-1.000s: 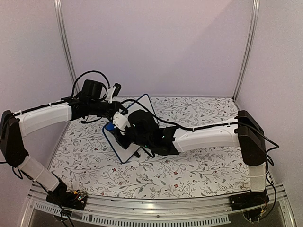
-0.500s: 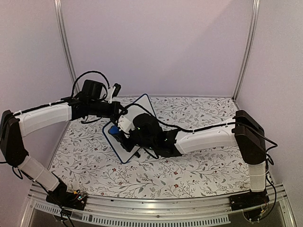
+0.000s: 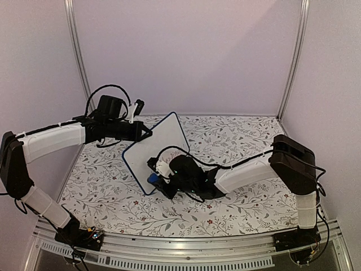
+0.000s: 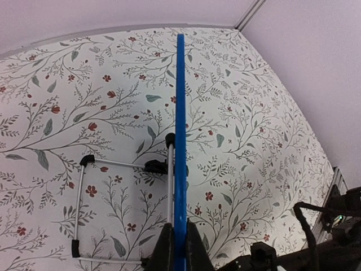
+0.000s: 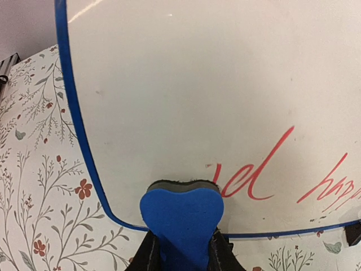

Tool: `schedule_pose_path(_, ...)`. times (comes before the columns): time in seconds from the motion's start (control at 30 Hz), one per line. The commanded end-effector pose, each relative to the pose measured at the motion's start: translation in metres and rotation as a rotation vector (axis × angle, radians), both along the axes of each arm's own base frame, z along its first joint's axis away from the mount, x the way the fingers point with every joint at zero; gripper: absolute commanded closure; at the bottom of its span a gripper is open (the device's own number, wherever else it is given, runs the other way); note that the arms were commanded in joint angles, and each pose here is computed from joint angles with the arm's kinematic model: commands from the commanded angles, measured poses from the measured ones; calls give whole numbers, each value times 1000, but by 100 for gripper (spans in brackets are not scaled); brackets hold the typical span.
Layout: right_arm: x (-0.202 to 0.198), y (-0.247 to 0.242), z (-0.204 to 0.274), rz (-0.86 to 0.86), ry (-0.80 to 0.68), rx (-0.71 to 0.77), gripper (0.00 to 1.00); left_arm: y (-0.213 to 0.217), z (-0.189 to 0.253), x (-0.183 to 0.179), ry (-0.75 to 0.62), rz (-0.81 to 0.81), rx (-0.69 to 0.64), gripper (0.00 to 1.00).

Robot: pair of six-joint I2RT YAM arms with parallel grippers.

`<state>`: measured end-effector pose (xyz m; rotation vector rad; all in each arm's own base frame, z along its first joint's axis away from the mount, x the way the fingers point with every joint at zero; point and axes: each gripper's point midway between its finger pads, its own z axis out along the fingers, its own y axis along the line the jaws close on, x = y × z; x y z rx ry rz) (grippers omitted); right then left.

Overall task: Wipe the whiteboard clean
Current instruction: Erase the center of the board.

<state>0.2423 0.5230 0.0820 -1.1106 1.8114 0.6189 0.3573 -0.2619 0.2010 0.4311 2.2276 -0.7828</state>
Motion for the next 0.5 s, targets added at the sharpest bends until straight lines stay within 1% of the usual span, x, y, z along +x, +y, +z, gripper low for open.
schedule_pose_path(0.0, 7, -21, -27, -49, 77, -42, 84, -7, -17, -22, 87, -50, 2, 100)
schedule_pose_path(0.2, 9, -27, -35, -56, 105, -44, 84, -7, -18, -21, 90, -49, 3, 100)
schedule_pose_path(0.37, 12, -13, -11, -24, 70, -7, 84, -7, -20, -21, 94, -50, 5, 100)
schedule_pose_path(0.47, 12, -2, 8, 24, 35, 16, 84, -7, -20, -21, 93, -47, 7, 100)
